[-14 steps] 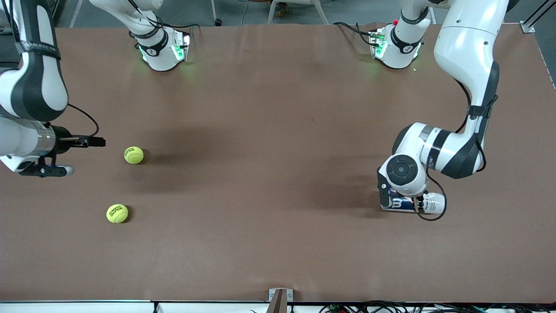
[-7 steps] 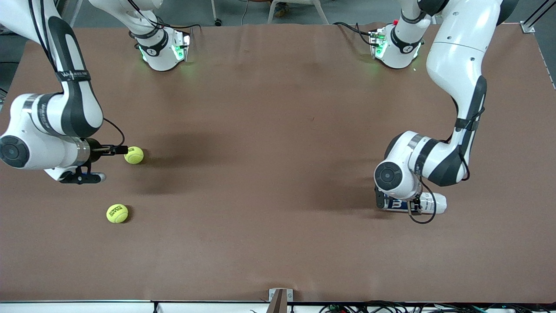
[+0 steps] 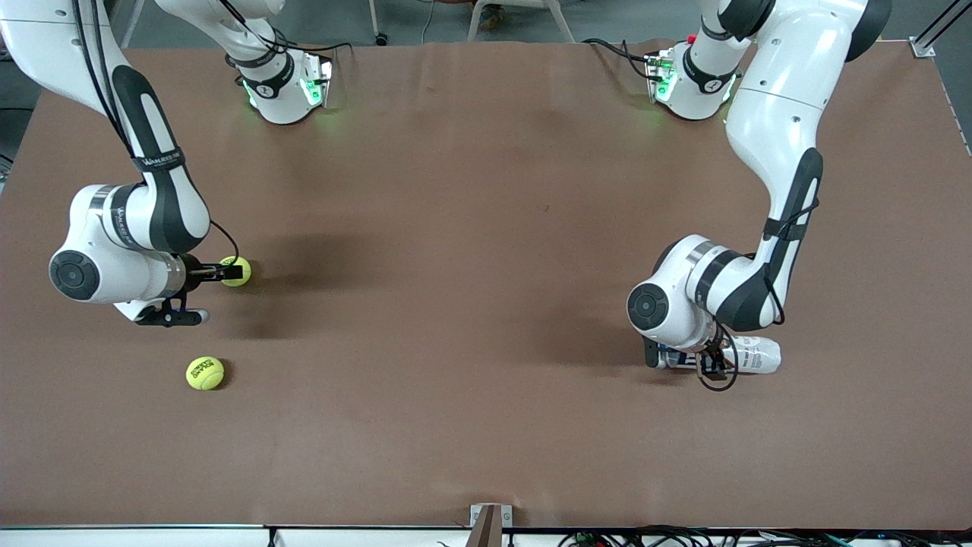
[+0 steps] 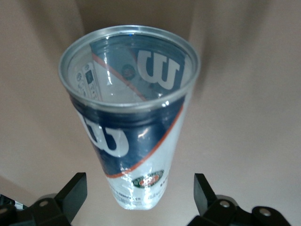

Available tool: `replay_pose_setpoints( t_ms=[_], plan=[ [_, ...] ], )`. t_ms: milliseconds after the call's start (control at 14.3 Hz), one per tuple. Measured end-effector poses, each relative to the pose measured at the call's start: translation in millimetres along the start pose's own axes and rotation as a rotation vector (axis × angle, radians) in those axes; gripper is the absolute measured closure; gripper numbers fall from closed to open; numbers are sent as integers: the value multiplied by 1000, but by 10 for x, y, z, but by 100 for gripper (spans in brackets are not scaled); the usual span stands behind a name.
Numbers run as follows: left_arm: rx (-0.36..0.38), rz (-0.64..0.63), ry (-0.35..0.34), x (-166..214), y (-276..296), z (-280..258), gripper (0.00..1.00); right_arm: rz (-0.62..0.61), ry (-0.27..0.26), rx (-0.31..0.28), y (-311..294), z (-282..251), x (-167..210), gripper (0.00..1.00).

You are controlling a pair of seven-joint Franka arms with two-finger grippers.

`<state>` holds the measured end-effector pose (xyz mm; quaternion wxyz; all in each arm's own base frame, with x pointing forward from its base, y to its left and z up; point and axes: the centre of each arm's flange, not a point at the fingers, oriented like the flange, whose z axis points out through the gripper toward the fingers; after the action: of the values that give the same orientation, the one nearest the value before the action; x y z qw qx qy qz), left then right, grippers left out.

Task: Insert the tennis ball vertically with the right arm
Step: 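Stand the can upright with the left gripper while the right gripper grasps a ball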

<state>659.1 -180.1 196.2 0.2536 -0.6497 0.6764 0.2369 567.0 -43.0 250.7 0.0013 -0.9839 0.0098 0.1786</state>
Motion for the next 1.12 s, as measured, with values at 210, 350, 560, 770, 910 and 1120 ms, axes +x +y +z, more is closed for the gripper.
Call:
replay_pose_setpoints(
  t_ms=[210,350,560,770,910,1120],
  plan=[
    [-6,6,0,135,-4,93,0,14,15,4,84,90,-14,0],
    [-12,11,-2,217,-2,175,0,15,59,2,88,262,-27,0],
    [-9,14,3,267,-15,238,2,15,80,1,79,522,-101,0],
    [5,15,12,283,-34,251,8,15,75,1,77,555,-117,0],
    [16,12,19,277,-56,233,23,15,73,1,79,572,-118,0],
    [22,9,22,265,-75,216,34,15,77,1,80,619,-96,0]
  ],
)
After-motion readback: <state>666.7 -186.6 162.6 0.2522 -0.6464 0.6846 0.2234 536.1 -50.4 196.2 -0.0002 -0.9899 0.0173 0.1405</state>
